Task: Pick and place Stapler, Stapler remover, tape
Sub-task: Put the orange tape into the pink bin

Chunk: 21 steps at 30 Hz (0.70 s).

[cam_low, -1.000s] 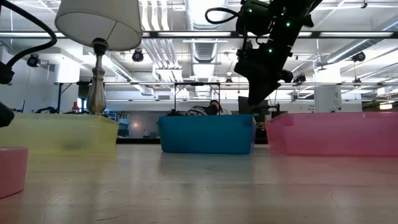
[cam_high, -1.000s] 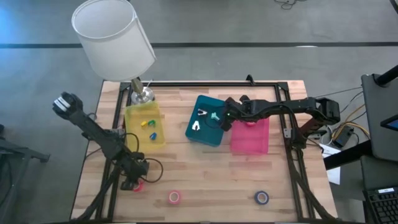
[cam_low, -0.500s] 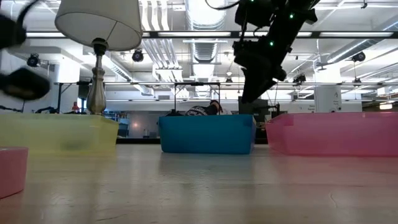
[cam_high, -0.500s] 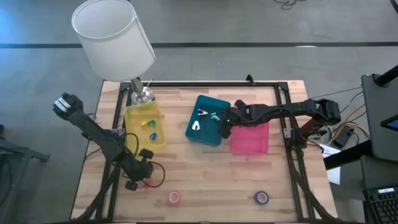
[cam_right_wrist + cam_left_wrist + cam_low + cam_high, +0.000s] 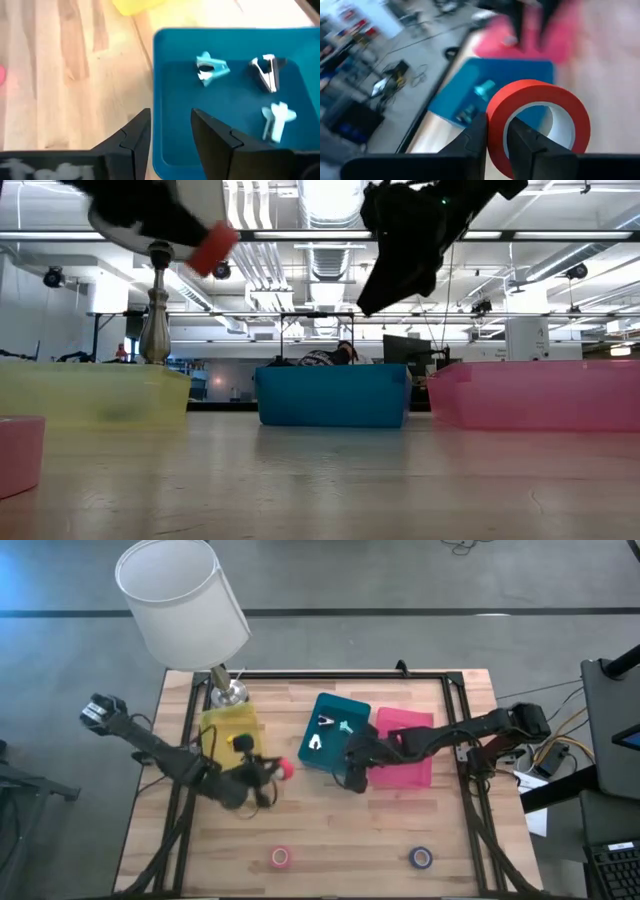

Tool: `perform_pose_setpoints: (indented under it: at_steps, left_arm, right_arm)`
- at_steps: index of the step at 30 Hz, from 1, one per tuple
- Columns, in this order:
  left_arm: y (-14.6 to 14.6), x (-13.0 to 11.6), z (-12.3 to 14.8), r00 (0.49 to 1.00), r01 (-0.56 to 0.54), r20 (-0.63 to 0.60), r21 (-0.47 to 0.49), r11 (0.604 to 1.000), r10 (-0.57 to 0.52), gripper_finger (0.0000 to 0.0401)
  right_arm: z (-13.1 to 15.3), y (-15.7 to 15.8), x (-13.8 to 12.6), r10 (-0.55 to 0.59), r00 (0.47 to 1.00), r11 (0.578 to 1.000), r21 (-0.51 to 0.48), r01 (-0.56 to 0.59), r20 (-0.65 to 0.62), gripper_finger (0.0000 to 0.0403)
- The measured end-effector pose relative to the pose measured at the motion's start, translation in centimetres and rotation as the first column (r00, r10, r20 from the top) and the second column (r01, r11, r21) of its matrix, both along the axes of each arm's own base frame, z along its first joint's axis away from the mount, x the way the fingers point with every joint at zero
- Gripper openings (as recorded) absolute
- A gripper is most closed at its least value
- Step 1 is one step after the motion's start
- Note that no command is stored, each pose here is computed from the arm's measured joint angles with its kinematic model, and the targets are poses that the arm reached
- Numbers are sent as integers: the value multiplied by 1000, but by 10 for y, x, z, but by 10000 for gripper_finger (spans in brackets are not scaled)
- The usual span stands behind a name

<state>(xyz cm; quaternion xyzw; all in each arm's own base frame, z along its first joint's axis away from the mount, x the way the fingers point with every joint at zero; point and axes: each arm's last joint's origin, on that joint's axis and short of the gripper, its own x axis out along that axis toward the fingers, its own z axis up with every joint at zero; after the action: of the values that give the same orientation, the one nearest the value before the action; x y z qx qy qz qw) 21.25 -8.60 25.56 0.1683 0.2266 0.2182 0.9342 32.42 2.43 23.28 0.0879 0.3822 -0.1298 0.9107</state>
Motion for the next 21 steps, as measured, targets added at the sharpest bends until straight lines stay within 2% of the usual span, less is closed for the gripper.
perform_pose_setpoints:
  at_steps: [6,11,13,15,18,21]
  left_arm:
    - [41,35,1,962,-190,190,-42,981,194,55]
    - [67,58,-11,924,-302,229,-63,951,308,55]
    - [70,66,-17,916,-318,234,-78,945,327,55]
    - [70,74,-23,915,-319,234,-83,944,330,55]
    - [68,86,-29,920,-319,215,-68,945,327,55]
    - [67,96,-31,920,-326,210,-63,943,331,55]
  right_arm:
    - [9,2,8,95,991,992,-90,-87,92,127]
    - [25,2,18,162,958,971,-210,-112,237,130]
    - [30,1,21,136,946,972,-222,-71,294,132]
    - [33,-1,22,51,938,974,-223,28,343,132]
    - [34,-5,21,-60,932,953,-256,160,358,129]
    - [30,-6,19,-72,936,949,-266,170,343,128]
